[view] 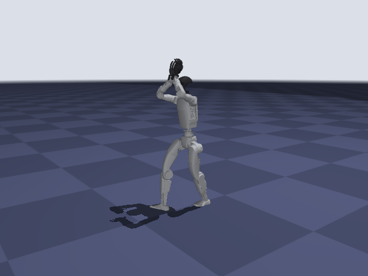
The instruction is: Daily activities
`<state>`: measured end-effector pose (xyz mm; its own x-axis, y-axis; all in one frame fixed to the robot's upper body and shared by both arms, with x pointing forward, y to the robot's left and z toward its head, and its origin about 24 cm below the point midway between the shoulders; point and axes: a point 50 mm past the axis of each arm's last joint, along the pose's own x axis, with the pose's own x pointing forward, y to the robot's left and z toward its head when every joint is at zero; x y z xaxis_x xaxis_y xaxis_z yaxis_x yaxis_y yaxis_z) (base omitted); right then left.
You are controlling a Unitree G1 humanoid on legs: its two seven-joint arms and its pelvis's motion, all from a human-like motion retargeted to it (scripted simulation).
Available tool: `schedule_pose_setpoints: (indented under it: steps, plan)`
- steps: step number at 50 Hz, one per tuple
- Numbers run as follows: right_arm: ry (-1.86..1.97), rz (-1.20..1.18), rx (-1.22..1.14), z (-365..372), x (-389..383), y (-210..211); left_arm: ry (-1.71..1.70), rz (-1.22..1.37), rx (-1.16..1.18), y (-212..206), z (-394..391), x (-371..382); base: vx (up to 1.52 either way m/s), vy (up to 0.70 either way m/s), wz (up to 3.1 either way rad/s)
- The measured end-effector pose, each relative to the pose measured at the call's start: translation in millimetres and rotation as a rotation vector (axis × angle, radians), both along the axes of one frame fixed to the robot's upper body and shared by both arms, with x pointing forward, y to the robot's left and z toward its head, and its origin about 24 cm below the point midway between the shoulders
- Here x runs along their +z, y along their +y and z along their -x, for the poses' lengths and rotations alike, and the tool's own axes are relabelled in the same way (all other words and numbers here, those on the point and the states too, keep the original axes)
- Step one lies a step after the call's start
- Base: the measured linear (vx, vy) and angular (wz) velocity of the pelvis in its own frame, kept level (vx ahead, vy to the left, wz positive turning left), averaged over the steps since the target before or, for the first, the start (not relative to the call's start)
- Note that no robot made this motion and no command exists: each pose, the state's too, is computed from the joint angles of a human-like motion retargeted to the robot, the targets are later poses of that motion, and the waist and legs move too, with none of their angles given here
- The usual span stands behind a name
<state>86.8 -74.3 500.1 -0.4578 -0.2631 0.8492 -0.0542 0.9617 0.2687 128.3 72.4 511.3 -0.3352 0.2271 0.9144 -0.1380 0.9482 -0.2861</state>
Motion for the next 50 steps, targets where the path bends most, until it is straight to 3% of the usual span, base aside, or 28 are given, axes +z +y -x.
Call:
schedule_pose_setpoints:
  steps: [15,50]
  plan:
    - [0.014,-0.048,-0.066,-7.6,-4.0,-2.2,-0.028,0.053,0.145,1.2,-3.0,-2.7,0.59,-0.06,0.15]
    - [0.066,-0.129,-0.168,-14.3,9.1,-29.7,-0.068,0.183,0.189,-1.8,14.1,26.7,0.47,0.03,-0.22]
